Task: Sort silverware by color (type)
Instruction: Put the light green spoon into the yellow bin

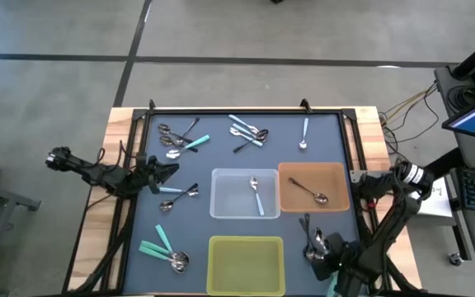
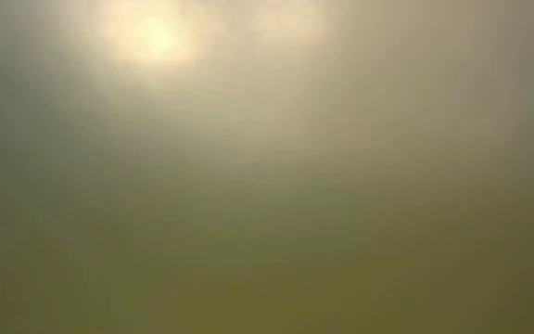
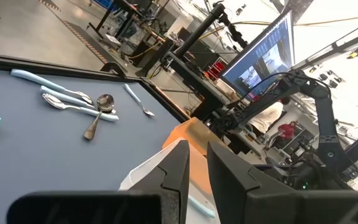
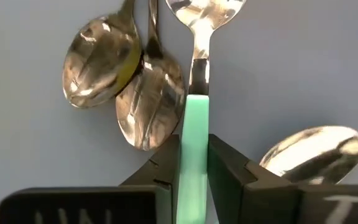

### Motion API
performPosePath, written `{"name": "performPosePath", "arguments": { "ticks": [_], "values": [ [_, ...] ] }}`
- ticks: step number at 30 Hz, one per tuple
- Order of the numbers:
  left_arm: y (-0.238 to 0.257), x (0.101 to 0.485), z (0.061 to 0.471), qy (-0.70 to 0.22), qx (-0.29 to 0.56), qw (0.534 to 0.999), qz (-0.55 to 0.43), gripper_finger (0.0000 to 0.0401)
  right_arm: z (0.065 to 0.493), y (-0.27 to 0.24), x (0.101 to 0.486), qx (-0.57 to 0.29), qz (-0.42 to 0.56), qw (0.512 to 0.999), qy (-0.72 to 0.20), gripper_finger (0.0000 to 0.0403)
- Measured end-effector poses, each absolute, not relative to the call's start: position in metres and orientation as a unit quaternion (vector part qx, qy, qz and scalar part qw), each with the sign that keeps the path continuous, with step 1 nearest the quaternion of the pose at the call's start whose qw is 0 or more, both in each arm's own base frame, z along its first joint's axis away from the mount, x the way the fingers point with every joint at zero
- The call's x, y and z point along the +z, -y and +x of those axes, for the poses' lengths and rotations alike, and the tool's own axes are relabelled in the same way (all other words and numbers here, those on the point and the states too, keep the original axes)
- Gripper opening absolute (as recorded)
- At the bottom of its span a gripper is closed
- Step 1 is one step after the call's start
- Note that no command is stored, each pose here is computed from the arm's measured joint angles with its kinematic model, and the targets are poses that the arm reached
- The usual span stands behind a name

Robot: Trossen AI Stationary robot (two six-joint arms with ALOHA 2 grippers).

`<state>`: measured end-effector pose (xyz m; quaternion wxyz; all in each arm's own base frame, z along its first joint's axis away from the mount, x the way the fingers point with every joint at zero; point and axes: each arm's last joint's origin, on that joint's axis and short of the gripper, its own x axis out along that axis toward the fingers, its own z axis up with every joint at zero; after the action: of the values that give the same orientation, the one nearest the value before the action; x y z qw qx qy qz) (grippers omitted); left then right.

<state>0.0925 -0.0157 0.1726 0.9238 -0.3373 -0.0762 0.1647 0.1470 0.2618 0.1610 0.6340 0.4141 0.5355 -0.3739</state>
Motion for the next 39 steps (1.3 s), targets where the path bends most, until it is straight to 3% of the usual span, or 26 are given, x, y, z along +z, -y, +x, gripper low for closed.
{"name": "performPosePath", "arguments": {
  "ticks": [6,12,22,39],
  "values": [
    [0.016,0.173,0.092,0.076,0.164,0.924,-0.337,0.004,0.145,-0.254,0.168,-0.376,0.387,0.657,-0.526,0.0049],
    [0.016,0.172,0.092,0.076,0.165,0.924,-0.337,0.004,0.148,-0.248,0.171,-0.348,0.335,0.728,-0.486,0.0049],
    [0.016,0.173,0.092,0.076,0.164,0.924,-0.337,0.004,0.151,-0.238,0.174,-0.326,0.219,0.807,-0.441,0.0048],
    [0.016,0.173,0.092,0.076,0.165,0.924,-0.337,0.004,0.183,-0.22,0.183,-0.309,0.104,0.875,-0.358,0.0048]
  ]
}}
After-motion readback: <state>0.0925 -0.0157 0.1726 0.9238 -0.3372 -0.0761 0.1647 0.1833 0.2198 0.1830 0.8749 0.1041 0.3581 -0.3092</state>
